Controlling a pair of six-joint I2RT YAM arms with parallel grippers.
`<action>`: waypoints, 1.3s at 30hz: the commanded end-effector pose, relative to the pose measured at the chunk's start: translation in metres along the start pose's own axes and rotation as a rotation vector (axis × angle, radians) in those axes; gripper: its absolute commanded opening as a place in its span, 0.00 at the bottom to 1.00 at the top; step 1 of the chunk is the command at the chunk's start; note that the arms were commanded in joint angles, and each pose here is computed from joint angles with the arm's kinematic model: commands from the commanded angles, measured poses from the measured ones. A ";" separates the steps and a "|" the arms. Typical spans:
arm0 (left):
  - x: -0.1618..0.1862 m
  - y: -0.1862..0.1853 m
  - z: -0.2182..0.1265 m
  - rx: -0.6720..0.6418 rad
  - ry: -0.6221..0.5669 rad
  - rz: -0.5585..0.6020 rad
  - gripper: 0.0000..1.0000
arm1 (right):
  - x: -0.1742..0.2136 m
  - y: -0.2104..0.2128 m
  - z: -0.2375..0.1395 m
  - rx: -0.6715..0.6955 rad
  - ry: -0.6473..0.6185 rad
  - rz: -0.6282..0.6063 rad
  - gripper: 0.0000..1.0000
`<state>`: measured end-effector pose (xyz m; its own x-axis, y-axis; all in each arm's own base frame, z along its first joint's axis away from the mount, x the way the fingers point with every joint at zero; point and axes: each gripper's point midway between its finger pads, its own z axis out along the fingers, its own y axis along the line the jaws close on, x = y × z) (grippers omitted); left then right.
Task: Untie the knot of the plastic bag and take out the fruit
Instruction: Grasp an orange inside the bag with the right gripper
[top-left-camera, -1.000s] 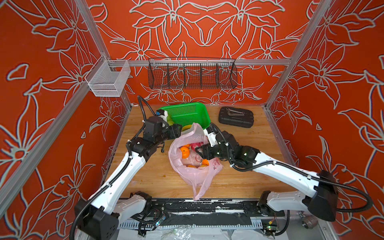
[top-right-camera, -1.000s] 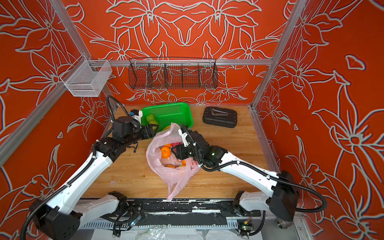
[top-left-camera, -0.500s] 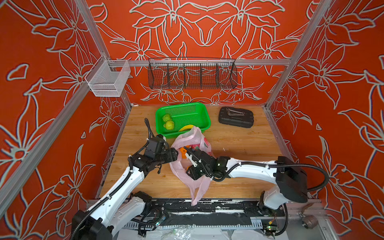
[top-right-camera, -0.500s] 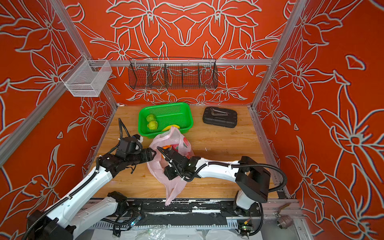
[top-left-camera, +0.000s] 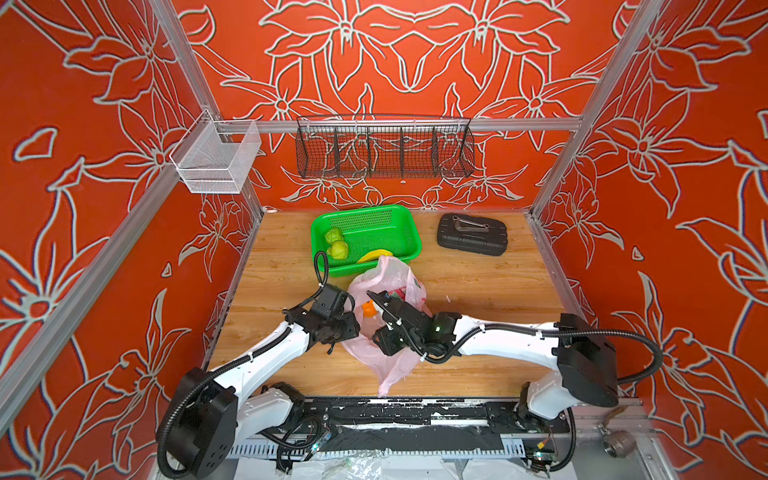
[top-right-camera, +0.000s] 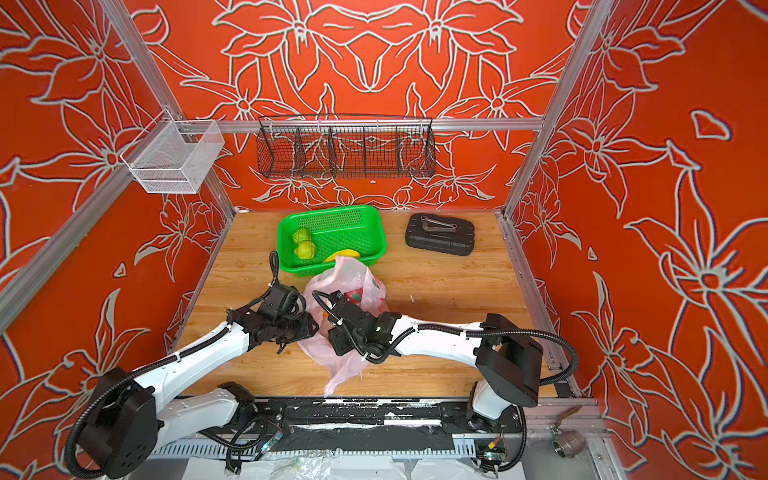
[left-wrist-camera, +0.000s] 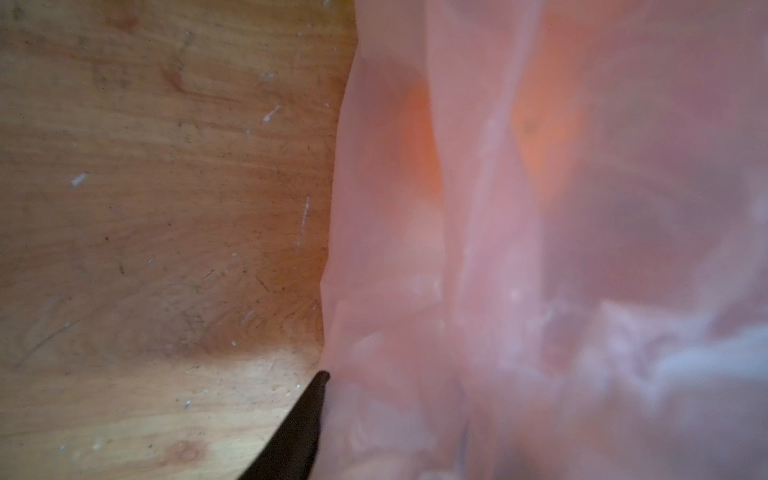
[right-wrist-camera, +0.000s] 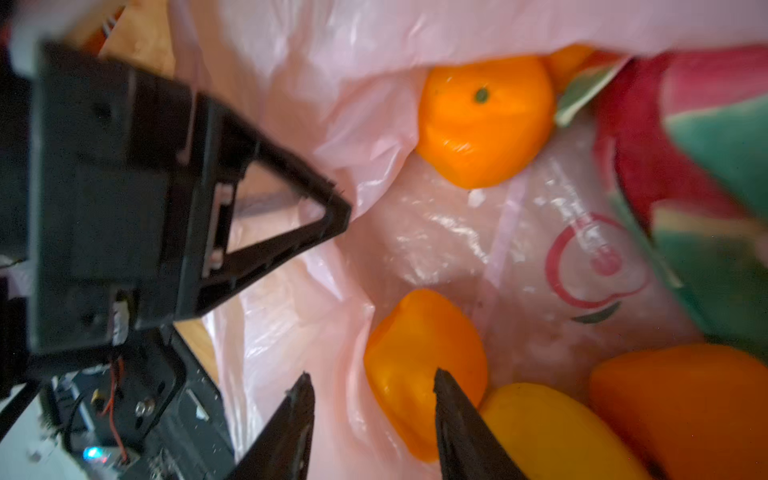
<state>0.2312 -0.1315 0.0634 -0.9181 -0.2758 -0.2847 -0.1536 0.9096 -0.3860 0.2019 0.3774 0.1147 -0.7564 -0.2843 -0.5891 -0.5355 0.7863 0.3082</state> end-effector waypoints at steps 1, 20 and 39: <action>0.000 0.010 -0.004 -0.049 -0.025 -0.023 0.38 | -0.032 -0.019 0.009 0.094 -0.104 0.100 0.49; -0.012 0.030 -0.015 -0.151 -0.121 -0.062 0.21 | -0.071 -0.039 0.082 0.055 -0.232 0.552 0.90; -0.012 0.039 -0.020 -0.190 -0.148 -0.086 0.02 | -0.046 -0.089 0.116 0.405 -0.152 0.521 0.94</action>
<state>0.2366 -0.0940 0.0750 -0.8357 -0.3758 -0.4004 -0.2784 0.9185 -0.2809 0.3279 0.4087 0.0467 -0.8044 0.2754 -0.5264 0.0399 0.9091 0.4146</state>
